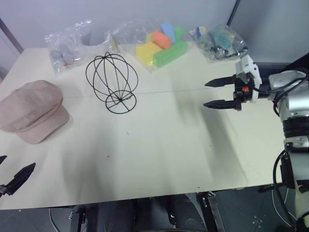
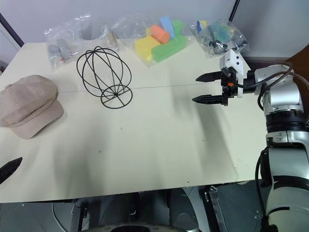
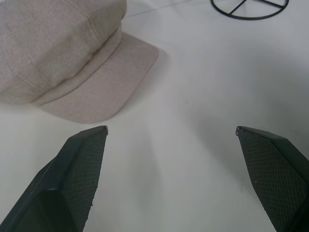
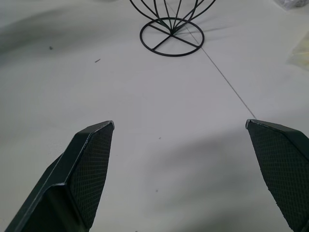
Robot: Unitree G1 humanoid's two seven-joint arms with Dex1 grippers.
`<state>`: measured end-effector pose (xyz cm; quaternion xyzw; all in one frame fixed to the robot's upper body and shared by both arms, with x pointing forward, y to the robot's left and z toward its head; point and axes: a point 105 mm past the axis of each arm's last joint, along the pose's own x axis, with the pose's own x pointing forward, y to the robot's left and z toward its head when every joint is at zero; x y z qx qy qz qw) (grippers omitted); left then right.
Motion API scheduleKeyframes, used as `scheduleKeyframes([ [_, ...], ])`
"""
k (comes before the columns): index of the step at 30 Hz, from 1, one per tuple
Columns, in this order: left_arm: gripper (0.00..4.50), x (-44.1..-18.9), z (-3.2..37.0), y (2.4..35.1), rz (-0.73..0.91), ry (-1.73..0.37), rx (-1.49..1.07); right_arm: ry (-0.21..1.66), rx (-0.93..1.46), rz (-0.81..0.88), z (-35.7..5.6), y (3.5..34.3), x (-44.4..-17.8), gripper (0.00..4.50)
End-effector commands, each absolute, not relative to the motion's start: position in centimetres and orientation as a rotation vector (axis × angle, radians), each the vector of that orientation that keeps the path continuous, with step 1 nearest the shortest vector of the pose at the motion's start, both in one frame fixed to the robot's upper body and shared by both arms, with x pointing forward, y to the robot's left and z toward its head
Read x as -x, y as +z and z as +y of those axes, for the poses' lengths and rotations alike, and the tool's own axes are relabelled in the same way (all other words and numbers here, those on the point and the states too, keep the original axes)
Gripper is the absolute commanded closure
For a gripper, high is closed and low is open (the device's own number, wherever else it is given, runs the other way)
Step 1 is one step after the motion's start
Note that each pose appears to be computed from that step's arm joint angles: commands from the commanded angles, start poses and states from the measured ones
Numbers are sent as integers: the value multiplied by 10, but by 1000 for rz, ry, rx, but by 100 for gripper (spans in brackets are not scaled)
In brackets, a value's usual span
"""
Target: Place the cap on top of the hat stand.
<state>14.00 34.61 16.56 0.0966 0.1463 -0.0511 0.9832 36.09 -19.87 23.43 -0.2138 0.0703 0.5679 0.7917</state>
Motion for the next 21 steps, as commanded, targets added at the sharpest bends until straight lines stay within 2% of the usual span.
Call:
scheduleKeyframes([
  [1,4,-139,344,175,271,-102,-247,1222,484,92,-199,251,-360,0],
  [8,4,-147,346,178,252,-84,-256,1209,495,85,-201,249,-360,0],
  [12,4,-158,342,180,249,-92,-345,1205,452,92,-198,252,-359,0],
  [15,4,-171,333,172,307,-97,-560,1233,453,70,-191,254,-351,0],
  [19,4,-200,352,162,367,128,-915,1317,408,3,-165,266,-323,0],
  [21,4,-215,347,157,347,157,-978,1365,378,-19,-154,270,-306,0],
])
